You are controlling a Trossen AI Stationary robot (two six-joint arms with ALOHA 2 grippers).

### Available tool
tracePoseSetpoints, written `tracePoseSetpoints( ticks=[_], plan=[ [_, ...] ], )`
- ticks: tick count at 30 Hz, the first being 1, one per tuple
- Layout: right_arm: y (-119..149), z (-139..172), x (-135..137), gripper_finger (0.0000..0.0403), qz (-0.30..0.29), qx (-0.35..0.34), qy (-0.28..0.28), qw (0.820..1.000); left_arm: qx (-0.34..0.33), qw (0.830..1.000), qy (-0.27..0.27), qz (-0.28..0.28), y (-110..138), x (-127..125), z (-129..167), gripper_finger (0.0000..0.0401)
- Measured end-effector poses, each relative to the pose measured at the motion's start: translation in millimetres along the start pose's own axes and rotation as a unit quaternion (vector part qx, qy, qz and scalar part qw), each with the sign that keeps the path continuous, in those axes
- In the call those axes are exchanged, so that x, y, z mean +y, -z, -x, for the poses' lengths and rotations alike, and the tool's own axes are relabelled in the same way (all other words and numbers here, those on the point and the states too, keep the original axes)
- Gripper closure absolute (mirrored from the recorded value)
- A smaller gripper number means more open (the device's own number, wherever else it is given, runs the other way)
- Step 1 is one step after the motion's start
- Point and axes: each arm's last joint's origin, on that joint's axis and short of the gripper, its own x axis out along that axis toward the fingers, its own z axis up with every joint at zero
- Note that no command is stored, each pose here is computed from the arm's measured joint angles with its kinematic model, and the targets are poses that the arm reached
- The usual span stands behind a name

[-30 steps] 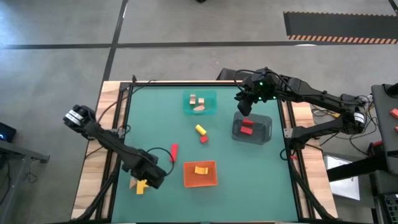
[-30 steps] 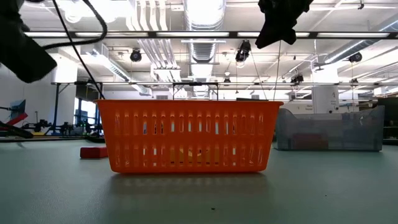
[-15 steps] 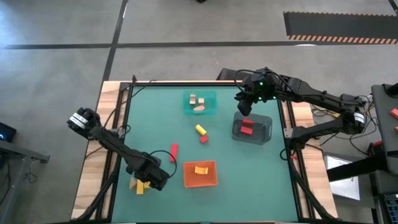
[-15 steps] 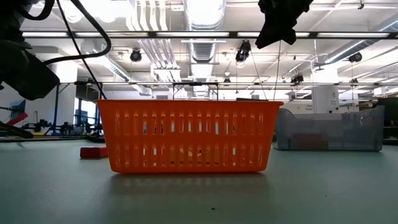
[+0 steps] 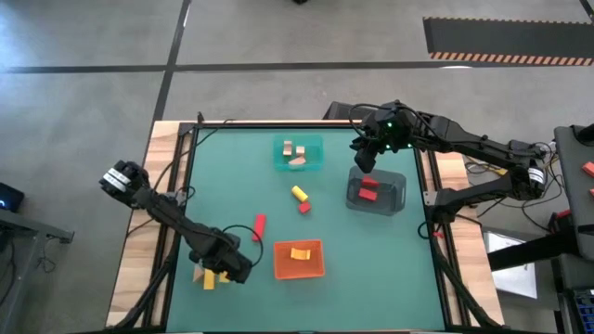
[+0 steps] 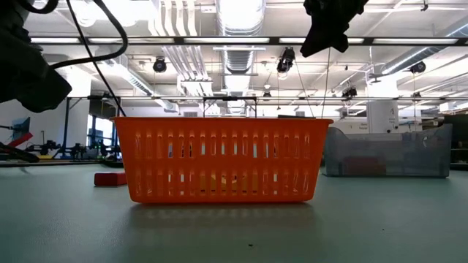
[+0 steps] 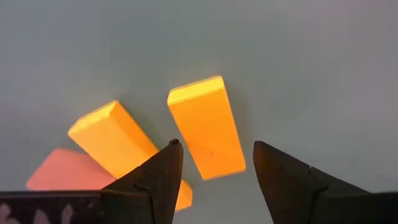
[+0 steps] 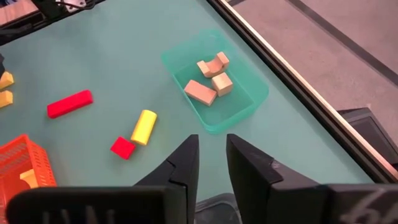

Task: Sort & place blocks by color
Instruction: Put the yellow block into the orange bin

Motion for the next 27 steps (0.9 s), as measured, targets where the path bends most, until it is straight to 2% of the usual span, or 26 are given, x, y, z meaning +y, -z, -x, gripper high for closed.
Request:
tracePoseSetpoints(
  ticks=[27],
  plan=[
    [0.1,0.0,0.1,0.0330,0.008,0.001,-0.001,1.000,-0.040,0.999,-0.004,0.004,-5.5,6.2,-7.6,0.0221]
  ],
)
